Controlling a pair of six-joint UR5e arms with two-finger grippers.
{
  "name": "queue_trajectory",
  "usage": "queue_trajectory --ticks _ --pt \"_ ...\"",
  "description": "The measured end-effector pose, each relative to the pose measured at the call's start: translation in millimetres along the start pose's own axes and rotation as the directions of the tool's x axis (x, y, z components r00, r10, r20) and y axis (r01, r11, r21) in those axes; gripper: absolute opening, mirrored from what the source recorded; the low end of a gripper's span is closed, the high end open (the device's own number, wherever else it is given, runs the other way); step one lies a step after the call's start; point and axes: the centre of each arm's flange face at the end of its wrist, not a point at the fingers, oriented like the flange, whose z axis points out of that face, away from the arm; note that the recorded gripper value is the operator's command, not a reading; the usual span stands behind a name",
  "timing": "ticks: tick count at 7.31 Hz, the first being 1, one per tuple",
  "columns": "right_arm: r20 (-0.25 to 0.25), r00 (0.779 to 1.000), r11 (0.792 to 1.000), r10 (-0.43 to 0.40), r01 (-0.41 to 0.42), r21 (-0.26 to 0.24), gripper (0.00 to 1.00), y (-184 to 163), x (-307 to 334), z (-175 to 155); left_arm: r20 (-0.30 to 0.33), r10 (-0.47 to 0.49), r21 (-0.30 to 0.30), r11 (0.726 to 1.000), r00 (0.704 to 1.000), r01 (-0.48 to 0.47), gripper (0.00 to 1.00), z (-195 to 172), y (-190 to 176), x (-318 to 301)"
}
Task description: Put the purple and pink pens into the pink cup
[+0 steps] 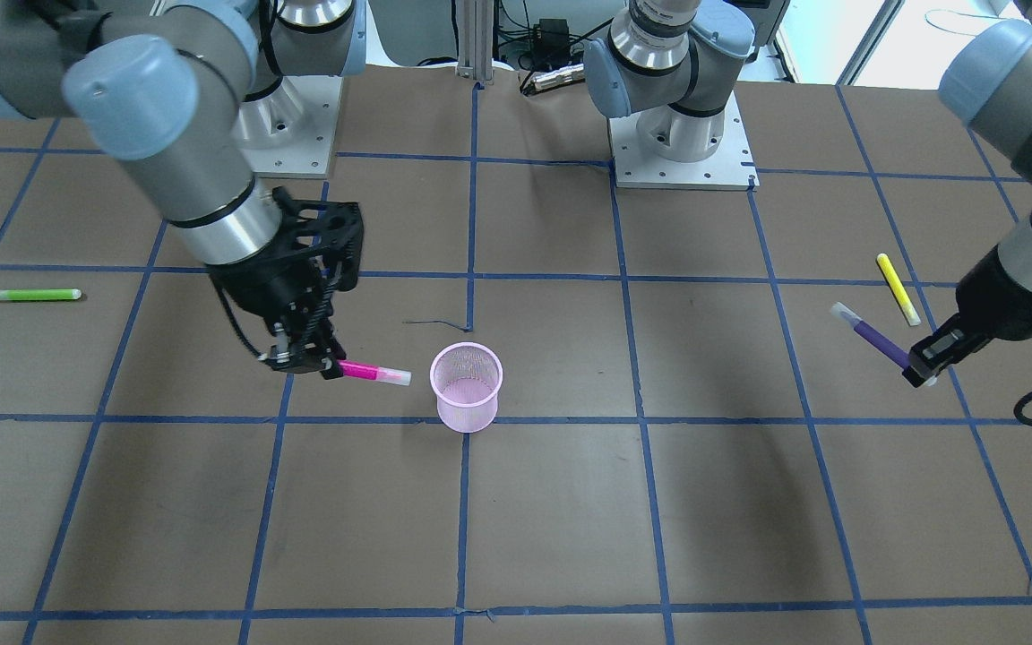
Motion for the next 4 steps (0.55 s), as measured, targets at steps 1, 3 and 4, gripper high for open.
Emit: queue_trajectory --ticks 1,3,4 --pt "-0.017 0.999 0.996 -0.036 0.035 -0.083 0.00 -42 -15 10 -0.003 0.010 0.017 1.000 1.000 -0.010 0.00 -11 9 16" --pt "-0.039 0.996 0.970 -0.079 0.068 -0.235 0.00 -92 -37 35 -0.003 0.013 0.022 1.000 1.000 -0.013 0.00 -15 15 22" --pt "-0.039 0.995 0.953 -0.088 0.073 -0.294 0.00 -103 -43 48 -0.006 0.009 0.018 1.000 1.000 -0.008 0.00 -13 15 21"
